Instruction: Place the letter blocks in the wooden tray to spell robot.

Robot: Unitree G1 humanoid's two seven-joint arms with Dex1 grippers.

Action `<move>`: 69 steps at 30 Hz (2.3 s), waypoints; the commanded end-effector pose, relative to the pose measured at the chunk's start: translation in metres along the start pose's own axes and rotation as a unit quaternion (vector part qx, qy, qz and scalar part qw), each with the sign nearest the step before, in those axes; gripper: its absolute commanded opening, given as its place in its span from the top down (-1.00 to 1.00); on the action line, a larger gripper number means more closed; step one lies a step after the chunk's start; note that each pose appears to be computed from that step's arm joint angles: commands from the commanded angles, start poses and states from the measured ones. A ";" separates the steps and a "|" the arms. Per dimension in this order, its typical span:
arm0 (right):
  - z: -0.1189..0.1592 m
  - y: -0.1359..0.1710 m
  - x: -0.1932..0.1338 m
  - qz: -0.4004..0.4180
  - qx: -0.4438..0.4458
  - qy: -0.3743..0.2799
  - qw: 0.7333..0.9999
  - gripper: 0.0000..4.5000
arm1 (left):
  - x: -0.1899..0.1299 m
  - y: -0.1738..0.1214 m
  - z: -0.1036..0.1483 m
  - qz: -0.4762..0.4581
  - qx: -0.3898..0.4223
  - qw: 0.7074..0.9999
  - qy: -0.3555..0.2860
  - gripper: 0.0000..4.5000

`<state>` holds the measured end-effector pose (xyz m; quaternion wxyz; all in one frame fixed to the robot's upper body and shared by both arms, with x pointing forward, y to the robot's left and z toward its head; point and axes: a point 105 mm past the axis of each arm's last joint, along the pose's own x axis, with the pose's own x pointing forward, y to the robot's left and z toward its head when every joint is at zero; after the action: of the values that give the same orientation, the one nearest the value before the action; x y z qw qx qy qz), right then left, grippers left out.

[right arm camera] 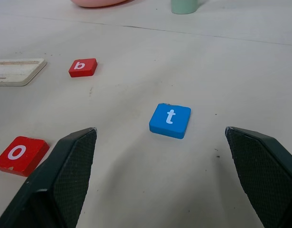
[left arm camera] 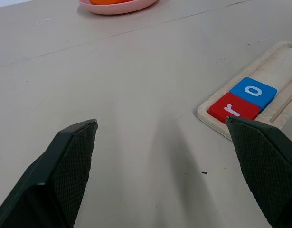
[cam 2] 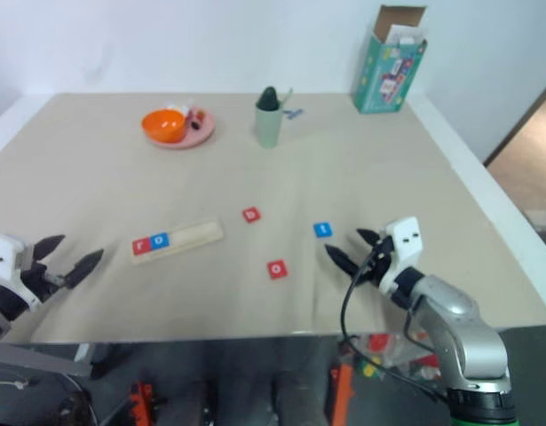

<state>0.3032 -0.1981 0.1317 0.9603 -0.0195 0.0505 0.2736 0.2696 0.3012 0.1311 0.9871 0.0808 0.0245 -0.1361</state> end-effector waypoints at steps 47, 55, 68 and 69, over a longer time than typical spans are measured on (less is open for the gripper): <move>0.055 0.079 0.038 0.308 -0.168 -0.078 0.933 -0.99 | 0.101 -0.061 0.037 -0.405 0.111 0.901 0.110 -1.00; 0.052 0.081 0.039 0.302 -0.165 -0.079 0.936 -0.99 | 0.108 -0.056 0.030 -0.398 0.137 0.898 0.128 -1.00; 0.048 0.080 0.039 0.298 -0.166 -0.076 0.937 -0.99 | 0.116 -0.061 0.019 -0.399 0.160 0.893 0.134 -1.00; 0.048 0.080 0.039 0.298 -0.166 -0.076 0.937 -0.99 | 0.116 -0.062 0.018 -0.401 0.159 0.892 0.135 -1.00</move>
<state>0.3017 -0.1095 0.1659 0.8236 -0.1317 -0.0443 0.5499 0.3611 0.2093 0.1218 0.8098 0.2230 0.1782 -0.5126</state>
